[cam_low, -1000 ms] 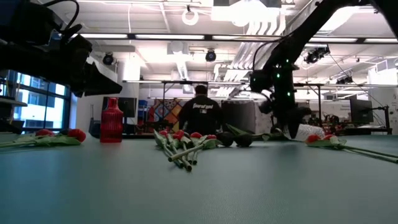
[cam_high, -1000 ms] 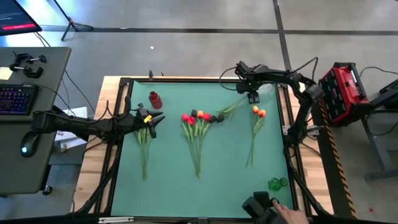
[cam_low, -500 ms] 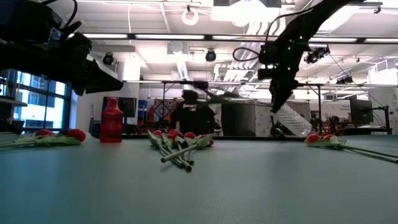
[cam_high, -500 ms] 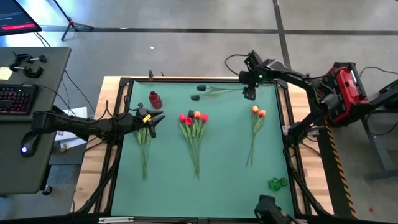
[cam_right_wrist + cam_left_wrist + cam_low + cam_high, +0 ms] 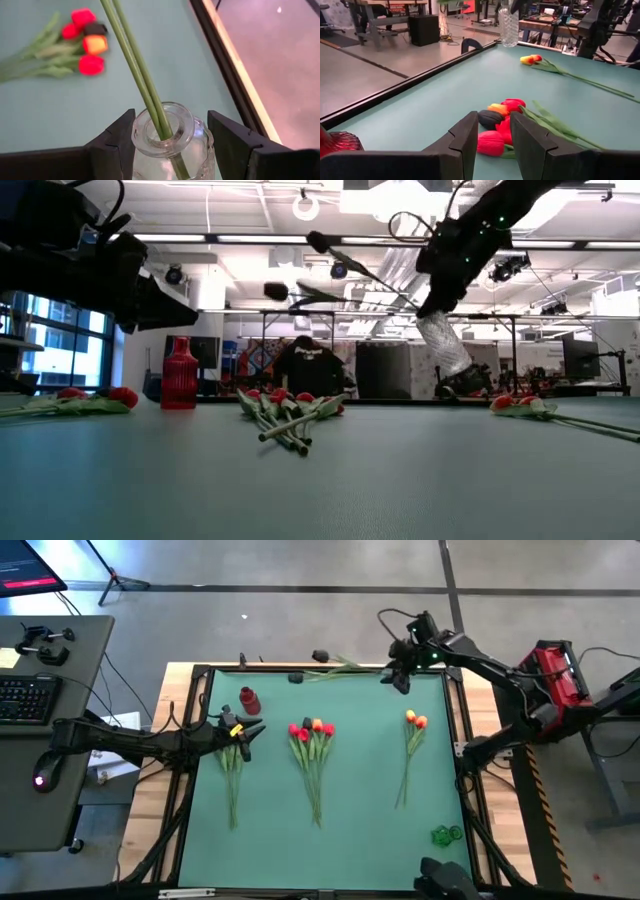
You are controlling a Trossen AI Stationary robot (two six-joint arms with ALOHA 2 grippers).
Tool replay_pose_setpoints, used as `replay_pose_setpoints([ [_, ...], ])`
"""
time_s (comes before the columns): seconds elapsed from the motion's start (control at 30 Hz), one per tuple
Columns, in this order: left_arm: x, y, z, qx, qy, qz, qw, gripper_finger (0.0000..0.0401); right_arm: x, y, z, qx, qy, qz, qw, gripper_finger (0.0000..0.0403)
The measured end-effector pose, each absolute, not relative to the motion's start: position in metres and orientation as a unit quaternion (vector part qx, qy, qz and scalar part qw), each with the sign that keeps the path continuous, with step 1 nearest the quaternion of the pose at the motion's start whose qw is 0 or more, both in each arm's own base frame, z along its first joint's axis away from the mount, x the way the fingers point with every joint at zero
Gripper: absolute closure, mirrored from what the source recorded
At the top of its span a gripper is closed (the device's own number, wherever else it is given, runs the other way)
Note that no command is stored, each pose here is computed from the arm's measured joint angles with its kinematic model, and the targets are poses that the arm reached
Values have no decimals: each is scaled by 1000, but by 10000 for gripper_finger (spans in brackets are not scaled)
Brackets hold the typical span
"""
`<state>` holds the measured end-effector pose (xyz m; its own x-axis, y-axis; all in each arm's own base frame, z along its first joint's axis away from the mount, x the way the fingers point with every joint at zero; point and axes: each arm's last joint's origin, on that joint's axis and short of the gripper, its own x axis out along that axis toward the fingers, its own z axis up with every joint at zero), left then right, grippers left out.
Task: Sort flowers into vase by color
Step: Adjust the transparent vase on the table
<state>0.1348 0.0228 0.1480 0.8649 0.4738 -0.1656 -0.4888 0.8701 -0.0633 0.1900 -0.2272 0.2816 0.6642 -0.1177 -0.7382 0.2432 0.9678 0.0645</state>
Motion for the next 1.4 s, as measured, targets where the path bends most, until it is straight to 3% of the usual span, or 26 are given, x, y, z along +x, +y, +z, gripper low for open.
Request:
replay_pose_setpoints([
  [0.33,139,23,158,-71,53,244,966,297,193,-225,306,97,258,-18,961,219],
  [0.53,142,22,169,-72,42,228,970,297,202,-225,329,51,149,43,987,219],
  [0.73,143,22,170,-81,39,228,969,298,206,-228,340,39,108,42,992,219],
  [1.03,143,22,170,-92,36,229,968,297,209,-232,354,145,63,26,987,218],
  [1.4,143,22,170,-105,33,229,967,297,208,-234,384,54,-41,23,997,218],
])
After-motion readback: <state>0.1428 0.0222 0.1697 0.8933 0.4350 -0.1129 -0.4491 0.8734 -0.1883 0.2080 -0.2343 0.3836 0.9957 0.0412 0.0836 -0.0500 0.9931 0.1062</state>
